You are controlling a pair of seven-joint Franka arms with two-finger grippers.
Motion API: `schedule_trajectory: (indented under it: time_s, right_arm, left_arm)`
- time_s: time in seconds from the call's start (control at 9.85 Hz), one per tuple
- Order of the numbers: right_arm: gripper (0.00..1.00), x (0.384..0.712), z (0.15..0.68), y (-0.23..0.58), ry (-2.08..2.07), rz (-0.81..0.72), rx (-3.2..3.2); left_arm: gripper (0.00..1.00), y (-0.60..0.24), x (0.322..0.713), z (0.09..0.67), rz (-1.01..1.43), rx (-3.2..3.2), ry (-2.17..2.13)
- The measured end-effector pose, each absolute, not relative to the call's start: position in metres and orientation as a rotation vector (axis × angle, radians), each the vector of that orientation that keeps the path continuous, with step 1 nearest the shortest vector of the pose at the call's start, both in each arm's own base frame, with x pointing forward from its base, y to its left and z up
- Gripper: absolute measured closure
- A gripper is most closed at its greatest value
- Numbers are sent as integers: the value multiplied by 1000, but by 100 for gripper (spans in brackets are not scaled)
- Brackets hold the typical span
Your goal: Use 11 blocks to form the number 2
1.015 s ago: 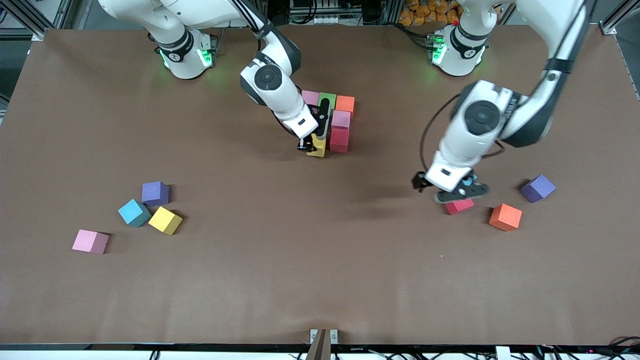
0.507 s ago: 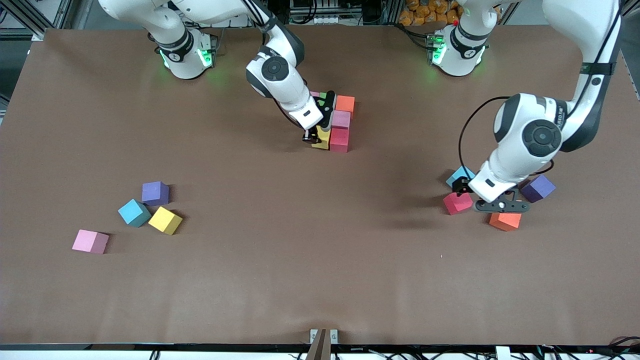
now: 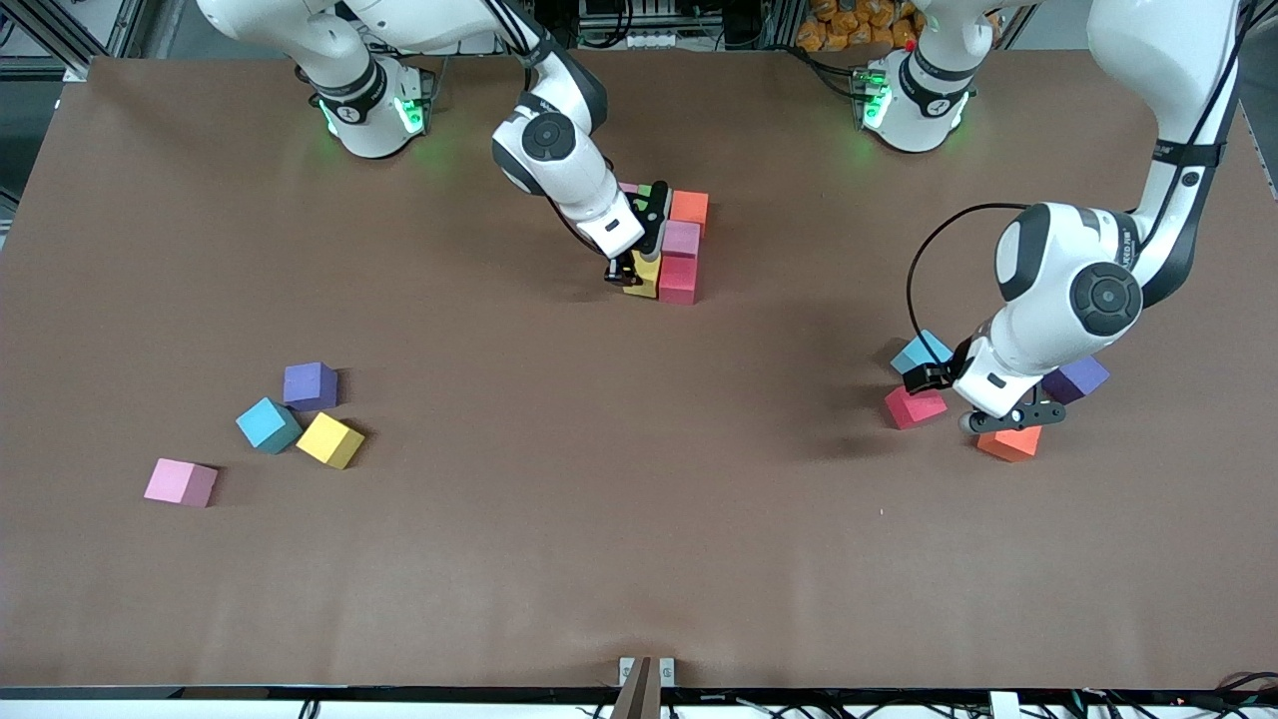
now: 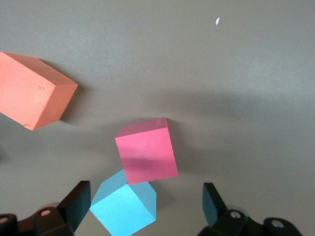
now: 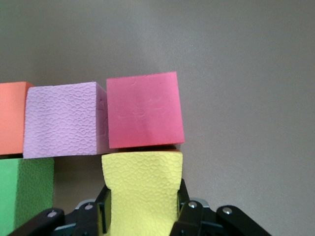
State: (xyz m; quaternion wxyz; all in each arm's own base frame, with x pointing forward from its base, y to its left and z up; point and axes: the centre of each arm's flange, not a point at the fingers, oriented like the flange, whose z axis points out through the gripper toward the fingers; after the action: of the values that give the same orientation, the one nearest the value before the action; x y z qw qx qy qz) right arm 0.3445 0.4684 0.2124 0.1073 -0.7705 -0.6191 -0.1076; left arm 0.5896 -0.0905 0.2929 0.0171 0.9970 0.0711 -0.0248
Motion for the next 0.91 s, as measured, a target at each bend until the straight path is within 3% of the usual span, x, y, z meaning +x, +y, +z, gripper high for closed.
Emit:
schedule_trajectory:
  time_s: [0.51,0.91]
  right_arm:
    - [48,344,207,469,-1815,-331,-2266]
    - [48,344,207,469,-1814,-333,-2266]
  left_arm:
    - [0,-68,601,254,-65,3082,328]
    - [0,-97,599,238,-71,3055,492]
